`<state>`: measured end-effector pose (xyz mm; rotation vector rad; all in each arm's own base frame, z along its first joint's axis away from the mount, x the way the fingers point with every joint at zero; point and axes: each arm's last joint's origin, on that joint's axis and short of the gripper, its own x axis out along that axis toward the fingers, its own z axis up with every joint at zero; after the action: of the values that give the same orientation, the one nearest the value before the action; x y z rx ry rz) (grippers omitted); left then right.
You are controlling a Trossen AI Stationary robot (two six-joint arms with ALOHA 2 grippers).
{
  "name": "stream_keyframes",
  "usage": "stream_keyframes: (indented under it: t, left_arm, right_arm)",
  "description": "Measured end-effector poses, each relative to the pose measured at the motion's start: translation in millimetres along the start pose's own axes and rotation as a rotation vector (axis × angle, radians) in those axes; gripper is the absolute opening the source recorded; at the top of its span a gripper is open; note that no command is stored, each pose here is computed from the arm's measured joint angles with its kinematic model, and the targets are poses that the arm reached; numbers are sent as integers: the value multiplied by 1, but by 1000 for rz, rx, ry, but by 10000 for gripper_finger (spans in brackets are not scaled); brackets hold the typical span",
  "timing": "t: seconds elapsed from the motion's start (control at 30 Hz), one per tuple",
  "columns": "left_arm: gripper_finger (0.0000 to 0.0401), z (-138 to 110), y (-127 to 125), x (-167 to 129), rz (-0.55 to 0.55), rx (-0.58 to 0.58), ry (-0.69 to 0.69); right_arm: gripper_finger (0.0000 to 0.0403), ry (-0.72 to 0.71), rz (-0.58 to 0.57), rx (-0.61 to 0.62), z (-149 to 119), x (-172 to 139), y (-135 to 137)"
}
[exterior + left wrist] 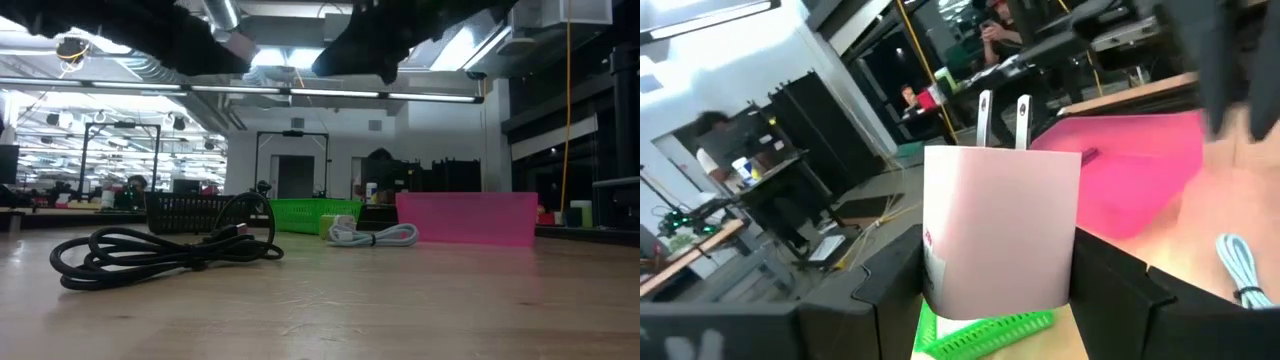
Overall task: Pick and place items into bin
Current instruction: Put the pink charger adapter into the black bin
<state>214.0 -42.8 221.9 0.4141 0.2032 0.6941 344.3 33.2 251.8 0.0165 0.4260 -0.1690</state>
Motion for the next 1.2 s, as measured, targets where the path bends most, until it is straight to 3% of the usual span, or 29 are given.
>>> stream_keyframes:
  t: [0.07,0.37,0.57,1.0,1.2]
  left_arm:
    - [199,-3,3,-4,-4,-7,-6]
    - [199,-17,9,-13,-27,-29,-2]
    - [199,-18,7,-13,-103,-44,-15]
    - [199,-29,4,-14,-115,-138,72]
    - [199,-24,7,-9,-108,-148,219]
  right_arm:
    - [9,4,16,-12,-2,0,6]
    - [3,-64,45,31,-50,0,9]
    - [1,-146,54,52,-74,-5,5]
    - [5,-124,52,44,-88,-8,2]
    - [5,-121,53,42,-88,-8,2]
